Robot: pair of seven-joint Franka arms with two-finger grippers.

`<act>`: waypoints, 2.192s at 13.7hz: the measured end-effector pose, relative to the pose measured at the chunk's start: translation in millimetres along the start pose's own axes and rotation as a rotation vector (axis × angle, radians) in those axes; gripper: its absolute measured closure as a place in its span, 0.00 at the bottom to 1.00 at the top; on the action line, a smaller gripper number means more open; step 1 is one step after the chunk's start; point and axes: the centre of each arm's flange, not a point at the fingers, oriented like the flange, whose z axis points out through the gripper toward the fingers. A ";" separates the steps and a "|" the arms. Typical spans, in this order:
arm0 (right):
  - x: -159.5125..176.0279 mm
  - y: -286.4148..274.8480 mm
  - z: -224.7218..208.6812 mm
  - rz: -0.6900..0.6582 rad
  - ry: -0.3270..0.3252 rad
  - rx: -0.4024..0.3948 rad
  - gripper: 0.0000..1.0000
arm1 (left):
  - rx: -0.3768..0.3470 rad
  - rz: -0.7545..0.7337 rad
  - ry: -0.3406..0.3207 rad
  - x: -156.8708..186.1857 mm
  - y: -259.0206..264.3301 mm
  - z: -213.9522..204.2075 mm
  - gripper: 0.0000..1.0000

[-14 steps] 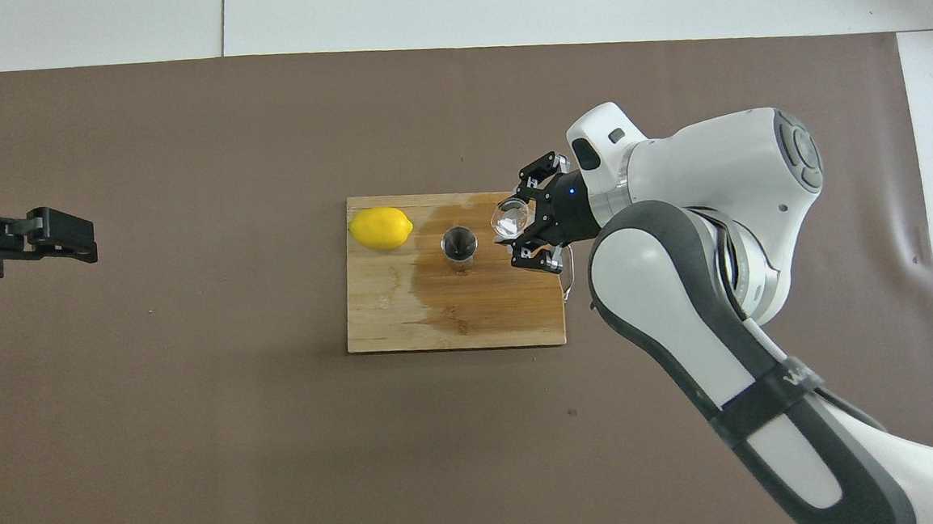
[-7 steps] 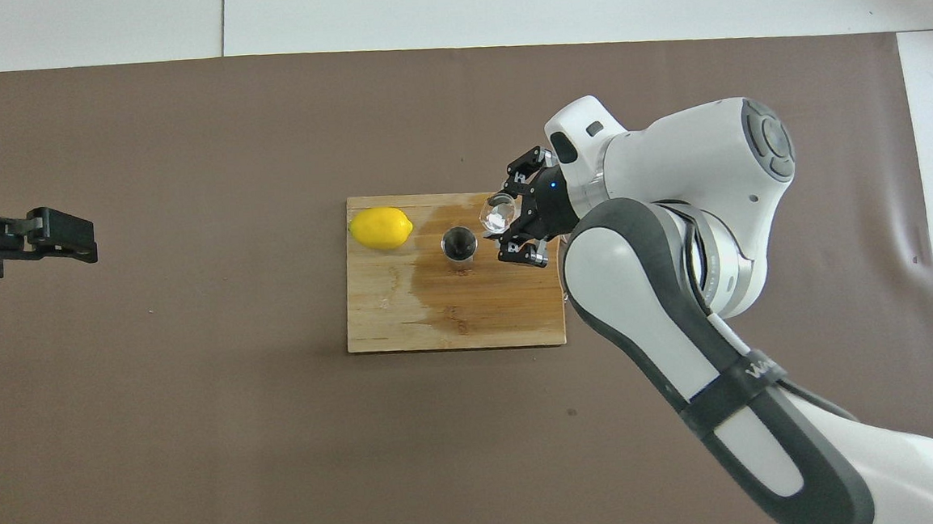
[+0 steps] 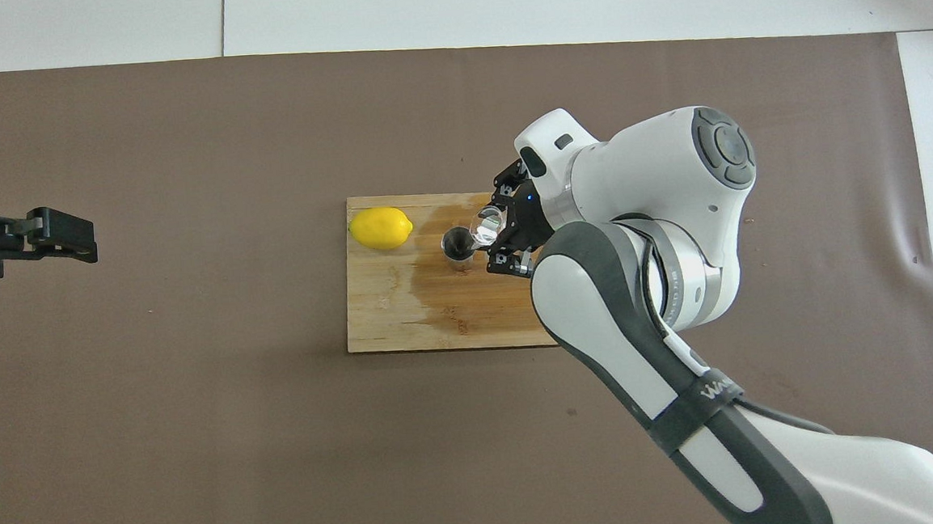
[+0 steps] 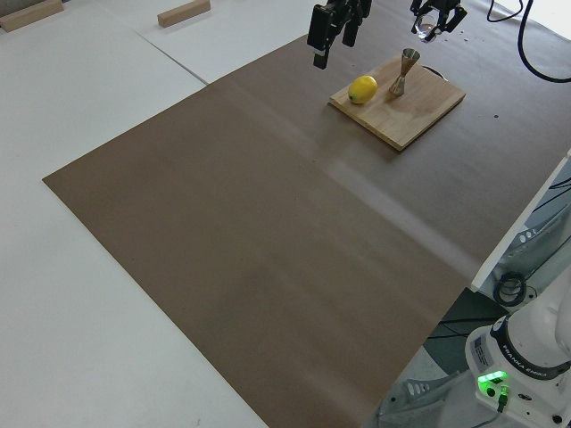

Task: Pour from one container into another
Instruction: 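Carry the glass cup with the right gripper above the jigger cup, then tilt the glass cup with the right gripper over the jigger cup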

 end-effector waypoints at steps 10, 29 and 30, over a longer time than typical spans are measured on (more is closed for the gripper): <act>17.2 -3.1 7.5 0.023 -0.114 -0.032 0.54 | 0.000 0.000 0.000 0.0 0.0 0.0 0.00; 31.4 -19.9 9.2 -0.031 -0.231 0.055 0.54 | 0.000 0.000 0.000 0.0 0.0 0.0 0.00; 32.6 -19.3 8.4 -0.020 -0.230 0.053 0.54 | 0.000 0.000 0.000 0.0 0.0 0.0 0.00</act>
